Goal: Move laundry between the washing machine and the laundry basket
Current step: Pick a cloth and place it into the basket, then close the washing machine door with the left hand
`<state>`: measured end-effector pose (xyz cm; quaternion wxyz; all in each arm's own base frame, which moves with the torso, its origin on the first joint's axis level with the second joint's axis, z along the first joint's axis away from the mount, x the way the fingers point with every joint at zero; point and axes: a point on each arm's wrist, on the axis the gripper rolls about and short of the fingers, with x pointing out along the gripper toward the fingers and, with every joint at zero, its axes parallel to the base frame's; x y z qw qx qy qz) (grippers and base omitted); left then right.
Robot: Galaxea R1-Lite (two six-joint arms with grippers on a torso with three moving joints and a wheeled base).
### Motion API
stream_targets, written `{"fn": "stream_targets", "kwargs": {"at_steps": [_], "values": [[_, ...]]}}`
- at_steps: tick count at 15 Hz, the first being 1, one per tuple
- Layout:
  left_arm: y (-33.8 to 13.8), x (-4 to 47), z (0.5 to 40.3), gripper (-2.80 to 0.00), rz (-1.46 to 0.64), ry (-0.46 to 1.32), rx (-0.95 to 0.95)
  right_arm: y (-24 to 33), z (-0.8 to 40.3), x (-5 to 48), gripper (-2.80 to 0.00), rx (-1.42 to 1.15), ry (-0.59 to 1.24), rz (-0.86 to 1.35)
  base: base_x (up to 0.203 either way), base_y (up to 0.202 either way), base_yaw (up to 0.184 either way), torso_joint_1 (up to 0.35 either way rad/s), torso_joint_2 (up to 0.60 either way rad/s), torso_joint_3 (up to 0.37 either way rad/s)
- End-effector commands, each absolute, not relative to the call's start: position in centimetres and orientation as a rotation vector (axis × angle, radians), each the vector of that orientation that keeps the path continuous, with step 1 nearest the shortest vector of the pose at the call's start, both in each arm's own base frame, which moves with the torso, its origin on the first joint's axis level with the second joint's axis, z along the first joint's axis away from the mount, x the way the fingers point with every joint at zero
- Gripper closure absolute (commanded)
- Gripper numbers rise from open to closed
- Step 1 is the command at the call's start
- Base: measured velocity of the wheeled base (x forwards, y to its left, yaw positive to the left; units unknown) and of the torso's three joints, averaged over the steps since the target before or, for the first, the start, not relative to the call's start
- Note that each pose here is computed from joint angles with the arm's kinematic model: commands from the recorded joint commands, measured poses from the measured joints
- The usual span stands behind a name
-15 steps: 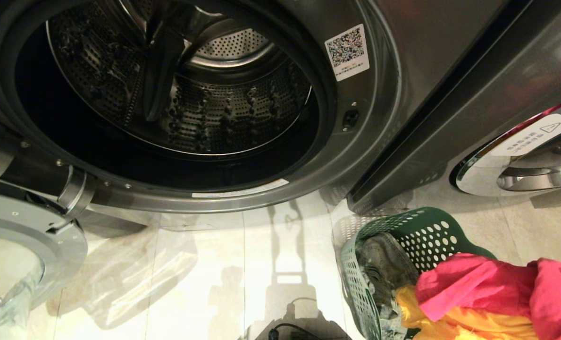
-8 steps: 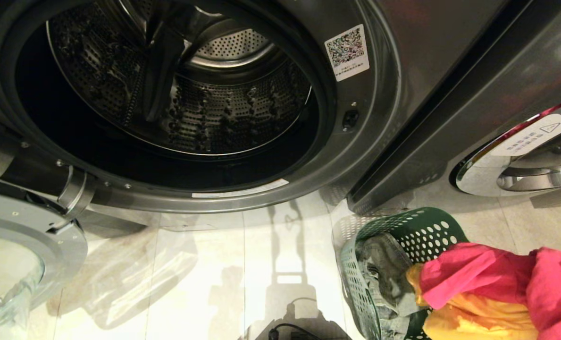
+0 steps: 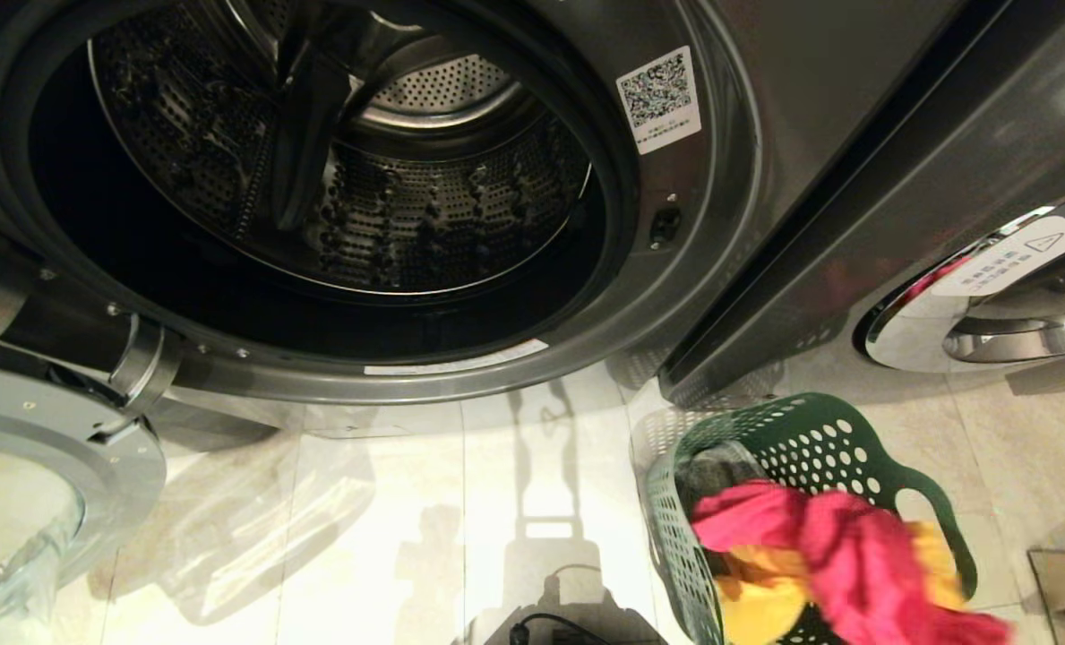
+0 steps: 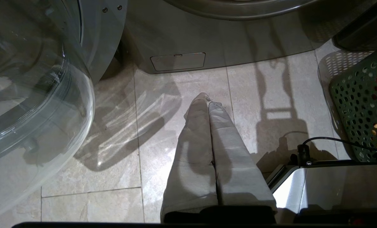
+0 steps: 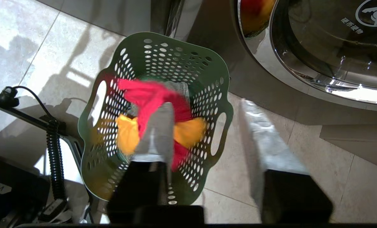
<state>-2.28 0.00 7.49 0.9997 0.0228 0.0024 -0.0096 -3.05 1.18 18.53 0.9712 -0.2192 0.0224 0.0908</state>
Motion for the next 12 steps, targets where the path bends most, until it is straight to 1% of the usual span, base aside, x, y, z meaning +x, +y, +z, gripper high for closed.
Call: {"fn": "stream_targets", "kwargs": {"at_steps": [1, 12], "values": [[0.00, -2.28, 7.49, 0.00, -0.019, 0.006, 0.044, 1.18, 18.47, -3.04, -2.80, -0.442, 0.049, 0.186, 0.000, 0.000, 0.000, 0.000, 0.00, 0.000], [-0.01, -2.28, 7.49, 0.00, -0.023, 0.006, 0.054, 1.22, 19.21, -3.34, -2.80, -0.449, 0.021, 0.178, 0.000, 0.000, 0.000, 0.000, 0.00, 0.000]]}}
